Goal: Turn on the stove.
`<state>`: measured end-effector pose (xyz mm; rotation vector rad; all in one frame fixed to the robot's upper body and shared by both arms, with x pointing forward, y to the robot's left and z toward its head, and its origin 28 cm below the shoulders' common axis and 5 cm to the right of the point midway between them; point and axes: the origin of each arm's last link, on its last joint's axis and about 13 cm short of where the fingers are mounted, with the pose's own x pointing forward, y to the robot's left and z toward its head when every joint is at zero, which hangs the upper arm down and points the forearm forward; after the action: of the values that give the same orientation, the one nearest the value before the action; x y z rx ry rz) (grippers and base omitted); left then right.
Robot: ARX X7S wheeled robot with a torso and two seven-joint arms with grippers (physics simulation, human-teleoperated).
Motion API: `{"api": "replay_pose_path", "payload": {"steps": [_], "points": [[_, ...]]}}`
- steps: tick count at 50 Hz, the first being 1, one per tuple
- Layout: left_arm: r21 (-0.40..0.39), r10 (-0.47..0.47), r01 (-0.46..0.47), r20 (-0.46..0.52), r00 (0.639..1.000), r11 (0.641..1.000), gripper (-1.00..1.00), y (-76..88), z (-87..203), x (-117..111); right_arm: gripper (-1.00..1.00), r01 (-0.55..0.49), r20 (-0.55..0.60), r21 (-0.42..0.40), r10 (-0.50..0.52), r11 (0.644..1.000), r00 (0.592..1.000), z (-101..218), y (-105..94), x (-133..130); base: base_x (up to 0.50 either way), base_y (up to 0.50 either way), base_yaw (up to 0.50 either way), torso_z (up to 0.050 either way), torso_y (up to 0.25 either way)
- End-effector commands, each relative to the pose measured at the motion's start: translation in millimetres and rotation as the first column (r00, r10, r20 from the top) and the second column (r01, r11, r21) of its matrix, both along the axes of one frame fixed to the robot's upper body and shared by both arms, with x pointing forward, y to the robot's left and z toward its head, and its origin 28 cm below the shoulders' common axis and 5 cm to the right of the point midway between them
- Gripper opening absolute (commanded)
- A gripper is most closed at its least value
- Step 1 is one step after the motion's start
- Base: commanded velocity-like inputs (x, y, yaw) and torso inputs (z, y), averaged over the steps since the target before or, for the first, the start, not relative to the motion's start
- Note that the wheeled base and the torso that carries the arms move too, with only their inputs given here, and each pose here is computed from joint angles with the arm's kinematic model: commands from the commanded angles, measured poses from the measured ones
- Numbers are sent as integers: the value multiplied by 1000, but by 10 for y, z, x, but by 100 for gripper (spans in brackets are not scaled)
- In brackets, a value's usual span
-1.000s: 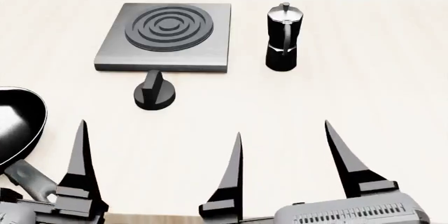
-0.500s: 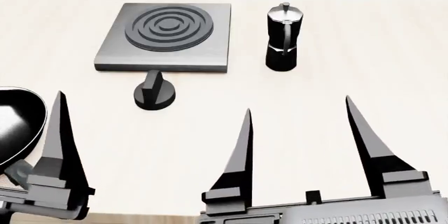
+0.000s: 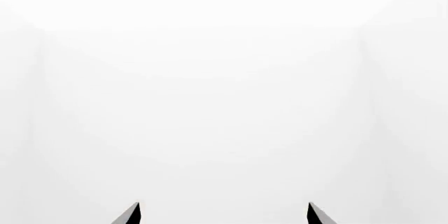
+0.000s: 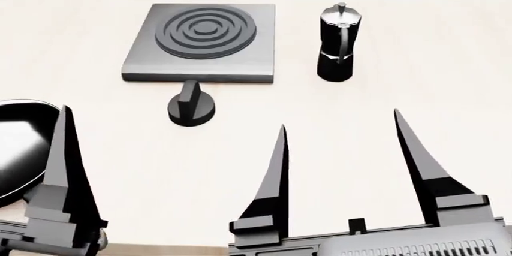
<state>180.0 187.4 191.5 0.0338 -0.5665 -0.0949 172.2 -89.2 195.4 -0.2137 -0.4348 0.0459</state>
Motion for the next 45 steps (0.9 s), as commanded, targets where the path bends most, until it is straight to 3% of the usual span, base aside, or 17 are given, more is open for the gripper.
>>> {"api": "replay_pose_path", "payload": {"steps": [1, 45], "points": [[-2, 11, -11, 6, 1000, 1000, 100, 12, 7, -5, 100, -6, -1, -5, 6, 1000, 1000, 0, 5, -4, 0, 246, 0, 0, 0], [3, 30, -30, 10, 1000, 1000, 100, 18, 12, -11, 100, -11, 1, -13, 11, 1000, 1000, 1, 16, -6, 0, 248, 0, 0, 0]]}}
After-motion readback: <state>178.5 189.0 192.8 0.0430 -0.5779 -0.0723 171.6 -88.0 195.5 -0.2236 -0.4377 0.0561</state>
